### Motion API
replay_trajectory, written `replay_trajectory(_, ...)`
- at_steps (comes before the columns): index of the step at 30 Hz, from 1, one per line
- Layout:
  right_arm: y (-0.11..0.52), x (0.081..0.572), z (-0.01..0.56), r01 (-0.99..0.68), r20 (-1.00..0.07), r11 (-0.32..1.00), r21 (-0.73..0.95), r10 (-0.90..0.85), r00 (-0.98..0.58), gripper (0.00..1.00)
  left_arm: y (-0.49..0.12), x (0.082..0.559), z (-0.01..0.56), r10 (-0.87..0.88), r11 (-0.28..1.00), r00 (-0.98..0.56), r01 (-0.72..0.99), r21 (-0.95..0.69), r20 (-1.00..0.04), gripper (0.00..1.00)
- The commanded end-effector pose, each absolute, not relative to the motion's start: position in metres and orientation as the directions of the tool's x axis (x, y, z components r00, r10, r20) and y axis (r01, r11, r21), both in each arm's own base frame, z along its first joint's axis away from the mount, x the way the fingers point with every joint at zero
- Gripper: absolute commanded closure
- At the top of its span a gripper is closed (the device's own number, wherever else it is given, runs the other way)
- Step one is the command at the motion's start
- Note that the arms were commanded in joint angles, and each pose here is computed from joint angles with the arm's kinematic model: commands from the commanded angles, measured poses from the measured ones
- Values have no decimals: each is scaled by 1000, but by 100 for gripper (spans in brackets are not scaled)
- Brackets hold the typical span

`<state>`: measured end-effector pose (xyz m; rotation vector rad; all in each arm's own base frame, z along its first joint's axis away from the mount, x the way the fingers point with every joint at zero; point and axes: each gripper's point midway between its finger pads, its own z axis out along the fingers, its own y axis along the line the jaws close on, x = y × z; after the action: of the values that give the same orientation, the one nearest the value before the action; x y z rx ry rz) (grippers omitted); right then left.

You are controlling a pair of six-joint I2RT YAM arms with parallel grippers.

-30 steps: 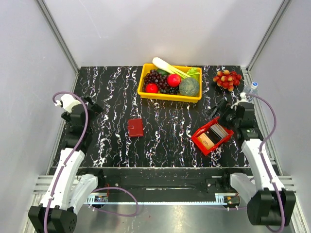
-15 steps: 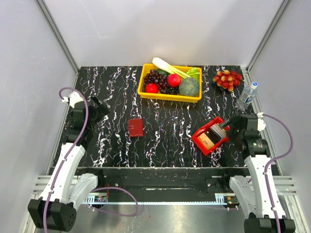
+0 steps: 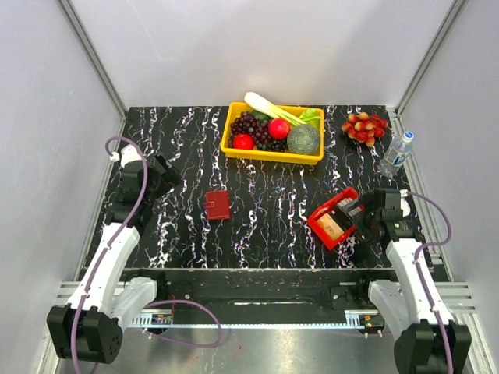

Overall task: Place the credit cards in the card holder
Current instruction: Move the storage box to the center of the board.

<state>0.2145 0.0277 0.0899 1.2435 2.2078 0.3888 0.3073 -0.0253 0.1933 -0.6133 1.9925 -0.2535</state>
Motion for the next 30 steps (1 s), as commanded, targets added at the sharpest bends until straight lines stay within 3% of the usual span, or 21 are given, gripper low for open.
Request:
replay_trajectory(1, 28, 253, 109, 574, -425, 607, 549, 794, -434, 1, -38, 313, 179, -547, 837, -384, -280, -470, -744, 1)
replay_trajectory(5, 28, 273, 119, 538, -456, 634, 555, 773, -441, 1, -50, 310, 150, -546, 837, -438, -293, -461, -714, 1)
replay_trajectory(12, 46, 297, 112, 509, -382, 585, 632, 806, -452, 1, -84, 303, 108, -503, 863, -541, -271, -426, -675, 1)
replay_trajectory(25, 109, 294, 92, 475, -318, 577, 664, 793, -520, 1, -103, 305, 71, -489, 865, -622, -254, -433, -612, 1)
replay_trajectory(30, 109, 294, 106, 421, -382, 644, 639, 740, -553, 1, -110, 307, 59, -463, 874, -661, -230, -428, -590, 5)
